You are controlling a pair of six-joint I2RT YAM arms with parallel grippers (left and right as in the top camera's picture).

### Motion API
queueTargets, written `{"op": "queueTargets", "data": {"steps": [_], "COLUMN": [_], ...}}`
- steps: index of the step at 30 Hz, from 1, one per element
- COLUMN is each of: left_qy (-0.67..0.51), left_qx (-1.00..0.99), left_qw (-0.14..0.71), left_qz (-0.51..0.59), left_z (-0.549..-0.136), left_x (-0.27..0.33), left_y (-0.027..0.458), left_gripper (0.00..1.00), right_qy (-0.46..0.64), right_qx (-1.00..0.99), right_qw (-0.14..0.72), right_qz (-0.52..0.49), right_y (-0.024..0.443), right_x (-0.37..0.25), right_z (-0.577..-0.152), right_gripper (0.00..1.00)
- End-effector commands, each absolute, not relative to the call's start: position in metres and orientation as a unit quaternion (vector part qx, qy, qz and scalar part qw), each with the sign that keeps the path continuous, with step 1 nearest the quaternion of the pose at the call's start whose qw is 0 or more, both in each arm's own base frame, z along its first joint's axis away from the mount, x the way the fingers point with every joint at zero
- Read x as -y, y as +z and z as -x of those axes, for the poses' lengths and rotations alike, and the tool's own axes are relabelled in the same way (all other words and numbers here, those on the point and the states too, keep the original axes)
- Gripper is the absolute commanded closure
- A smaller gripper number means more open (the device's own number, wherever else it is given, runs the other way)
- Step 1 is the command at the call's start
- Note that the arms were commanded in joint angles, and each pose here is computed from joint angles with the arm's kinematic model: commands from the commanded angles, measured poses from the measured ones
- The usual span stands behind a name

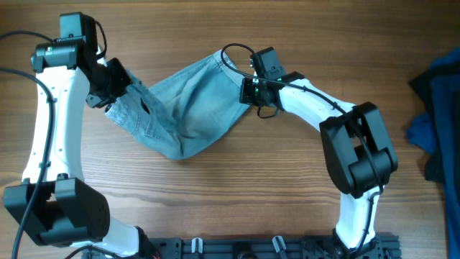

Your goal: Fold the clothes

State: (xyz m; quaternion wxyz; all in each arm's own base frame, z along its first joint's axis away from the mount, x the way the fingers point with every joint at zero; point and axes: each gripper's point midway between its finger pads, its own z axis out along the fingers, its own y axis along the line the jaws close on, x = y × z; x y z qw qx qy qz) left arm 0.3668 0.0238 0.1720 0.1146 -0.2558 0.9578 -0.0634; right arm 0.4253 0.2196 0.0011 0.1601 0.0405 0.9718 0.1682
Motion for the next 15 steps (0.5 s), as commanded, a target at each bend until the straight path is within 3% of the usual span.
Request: {"op": "queueTargets", "data": {"steps": [1, 4, 8, 12, 15], "left_qy": [-0.1, -0.048, -0.023, -0.024, -0.024], "left_qx": [-0.969, -0.973, -0.974, -0.973, -0.973], "left_qw": [0.118, 0.104, 0.105, 0.113, 0.132], "left_qz": [0.191, 0.198, 0.201, 0.2, 0.189], "left_z": [-0.354, -0.343, -0.341, -0.345, -0.354], "left_x": [-0.006, -0.022, -0.031, -0.031, -0.032], "left_y": [0.189, 0.184, 0.184, 0.185, 0.187], "left_gripper": [0.96, 0.96, 0.96, 0.96, 0.96], "right_qy": [0.003, -0.065, -0.089, -0.04, 0.037], "right_qx": [-0.985, -0.977, -0.968, -0.983, -0.995], "right_qw": [0.092, 0.029, -0.032, -0.04, 0.009], "right_qz": [-0.145, -0.199, -0.233, -0.175, -0.091], "right_y": [-0.041, -0.042, -0.04, -0.035, -0.008], "right_x": [-0.122, -0.061, -0.026, -0.037, -0.06], "right_z": [-0.397, -0.369, -0.342, -0.345, -0.366], "right_gripper": [0.96, 0.96, 0.96, 0.96, 0.95]}}
